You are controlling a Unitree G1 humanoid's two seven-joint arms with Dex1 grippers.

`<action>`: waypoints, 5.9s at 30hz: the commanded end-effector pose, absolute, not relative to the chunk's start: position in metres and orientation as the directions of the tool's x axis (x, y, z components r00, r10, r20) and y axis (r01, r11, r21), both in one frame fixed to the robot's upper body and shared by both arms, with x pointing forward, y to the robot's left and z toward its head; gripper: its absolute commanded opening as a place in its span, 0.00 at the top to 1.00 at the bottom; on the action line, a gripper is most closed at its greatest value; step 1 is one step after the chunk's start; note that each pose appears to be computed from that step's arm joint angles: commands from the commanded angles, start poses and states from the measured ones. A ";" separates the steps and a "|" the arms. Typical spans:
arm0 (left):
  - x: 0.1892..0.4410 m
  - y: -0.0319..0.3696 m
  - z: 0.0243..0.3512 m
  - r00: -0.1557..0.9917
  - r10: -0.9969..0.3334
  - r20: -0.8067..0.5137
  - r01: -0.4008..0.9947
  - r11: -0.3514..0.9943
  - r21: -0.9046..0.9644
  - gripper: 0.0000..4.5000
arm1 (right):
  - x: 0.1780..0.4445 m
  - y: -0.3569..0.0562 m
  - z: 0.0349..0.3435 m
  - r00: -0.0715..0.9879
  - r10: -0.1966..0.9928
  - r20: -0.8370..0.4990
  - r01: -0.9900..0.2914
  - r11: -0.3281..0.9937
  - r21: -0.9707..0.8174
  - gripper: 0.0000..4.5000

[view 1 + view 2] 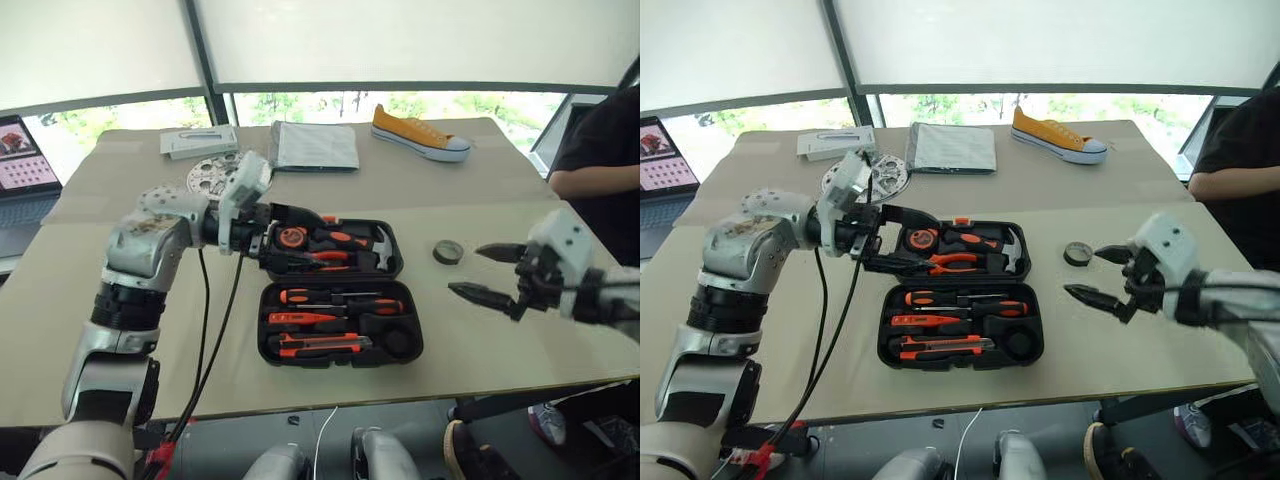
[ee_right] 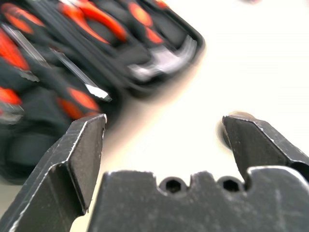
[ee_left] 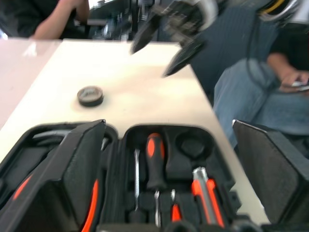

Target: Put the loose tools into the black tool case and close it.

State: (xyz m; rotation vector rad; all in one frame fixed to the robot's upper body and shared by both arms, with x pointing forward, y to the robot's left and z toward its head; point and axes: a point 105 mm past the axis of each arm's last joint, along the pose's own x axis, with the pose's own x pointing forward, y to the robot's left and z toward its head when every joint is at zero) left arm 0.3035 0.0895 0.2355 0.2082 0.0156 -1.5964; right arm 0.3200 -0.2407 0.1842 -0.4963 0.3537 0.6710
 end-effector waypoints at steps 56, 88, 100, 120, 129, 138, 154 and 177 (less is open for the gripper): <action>0.275 0.100 0.200 -0.074 -0.930 -0.361 0.956 -0.170 0.241 0.00 | 0.240 -0.132 0.123 0.218 0.696 -0.684 -0.971 0.088 -0.221 0.82; 0.314 0.177 0.115 0.351 -0.805 -0.478 0.935 0.272 0.228 0.99 | 0.294 -0.201 0.119 0.524 0.714 -0.464 -0.849 0.398 -0.347 1.00; 0.292 0.143 0.109 0.239 -0.885 -0.400 0.970 0.199 0.140 0.99 | 0.292 -0.168 0.128 0.411 0.828 -0.380 -0.890 0.275 -0.364 1.00; 0.294 0.209 0.108 0.433 -0.742 -0.512 0.863 0.505 -0.003 0.68 | 0.286 -0.244 0.134 0.713 0.564 -0.417 -0.696 0.646 -0.315 0.76; 0.360 0.200 0.140 0.571 -0.691 -0.443 0.571 0.722 -0.390 0.01 | 0.324 -0.217 0.169 0.754 0.540 -0.375 -0.585 0.811 -0.008 0.16; 0.396 0.157 0.143 0.580 -0.676 -0.455 0.510 0.736 -0.445 0.01 | 0.363 -0.191 0.157 0.732 0.499 -0.464 -0.520 0.849 0.094 0.16; 0.395 0.152 0.133 0.569 -0.679 -0.463 0.511 0.734 -0.448 1.00 | 0.389 -0.184 0.140 0.743 0.449 -0.497 -0.463 0.880 0.103 0.30; 0.416 0.144 0.187 0.721 -0.672 -0.167 0.656 0.741 -0.148 1.00 | 0.414 -0.166 0.221 0.878 0.441 -0.186 -0.475 0.852 -0.222 0.99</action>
